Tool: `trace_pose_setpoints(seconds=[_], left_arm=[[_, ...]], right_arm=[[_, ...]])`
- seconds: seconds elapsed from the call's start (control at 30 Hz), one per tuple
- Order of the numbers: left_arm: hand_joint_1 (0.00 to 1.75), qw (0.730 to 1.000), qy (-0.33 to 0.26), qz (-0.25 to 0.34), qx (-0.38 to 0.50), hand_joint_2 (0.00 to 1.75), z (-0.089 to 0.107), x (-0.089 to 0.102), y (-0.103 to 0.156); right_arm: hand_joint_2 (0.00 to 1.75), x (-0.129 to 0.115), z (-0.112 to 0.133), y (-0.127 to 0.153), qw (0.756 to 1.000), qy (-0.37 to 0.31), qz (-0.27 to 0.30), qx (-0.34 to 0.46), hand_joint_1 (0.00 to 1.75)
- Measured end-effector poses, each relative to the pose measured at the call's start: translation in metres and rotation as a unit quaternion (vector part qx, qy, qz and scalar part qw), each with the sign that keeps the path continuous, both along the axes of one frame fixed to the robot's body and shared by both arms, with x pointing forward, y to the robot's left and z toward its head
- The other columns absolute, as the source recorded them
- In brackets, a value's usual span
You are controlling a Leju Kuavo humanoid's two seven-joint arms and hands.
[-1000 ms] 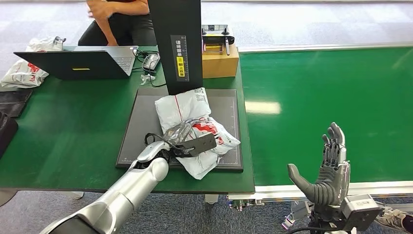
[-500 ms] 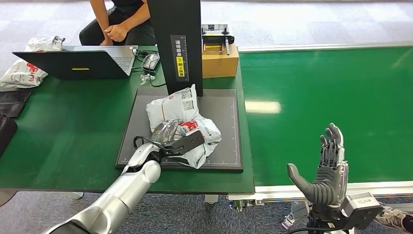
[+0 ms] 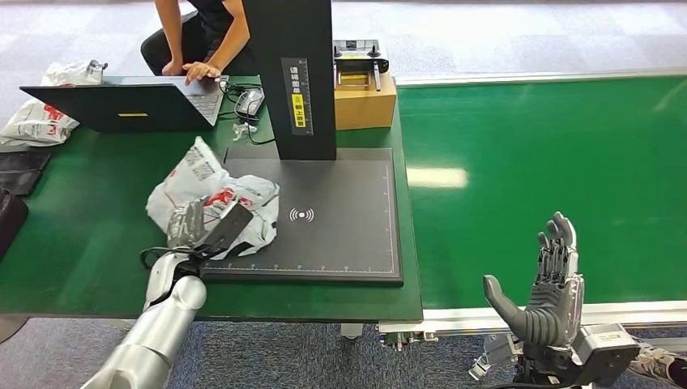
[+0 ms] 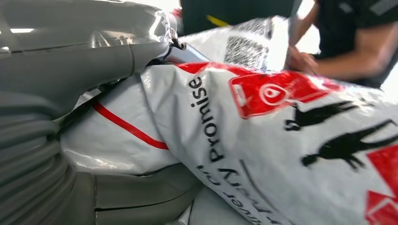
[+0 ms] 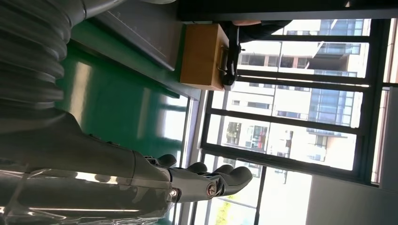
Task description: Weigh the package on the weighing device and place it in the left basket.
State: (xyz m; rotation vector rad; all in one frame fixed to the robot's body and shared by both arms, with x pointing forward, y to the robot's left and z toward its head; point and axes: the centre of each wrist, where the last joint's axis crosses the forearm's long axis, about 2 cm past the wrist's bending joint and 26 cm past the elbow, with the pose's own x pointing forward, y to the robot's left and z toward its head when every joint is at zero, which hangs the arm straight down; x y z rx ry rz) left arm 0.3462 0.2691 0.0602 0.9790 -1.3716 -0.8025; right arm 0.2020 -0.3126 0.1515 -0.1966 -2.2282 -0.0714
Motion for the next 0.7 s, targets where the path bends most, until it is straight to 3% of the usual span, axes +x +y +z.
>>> trace_pose_setpoints(seconds=[0.27, 0.4, 0.7], left_arm=[[1.7, 0.987, -0.094, 0.09, 0.095, 1.75, 0.016, 0.002, 0.065], [0.02, 0.979, -0.127, 0.104, 0.118, 1.75, 0.026, 0.003, 0.088], [0.0, 0.967, -0.166, 0.134, 0.138, 1.75, 0.047, 0.007, 0.118]], right_arm=[[1.75, 0.006, -0.002, 0.002, 1.0, 0.003, 0.007, 0.002, 0.0], [1.75, 0.008, -0.004, 0.003, 1.0, 0.006, 0.01, 0.003, 0.0], [1.75, 0.019, -0.005, 0.007, 1.0, 0.009, 0.021, 0.003, 0.0]])
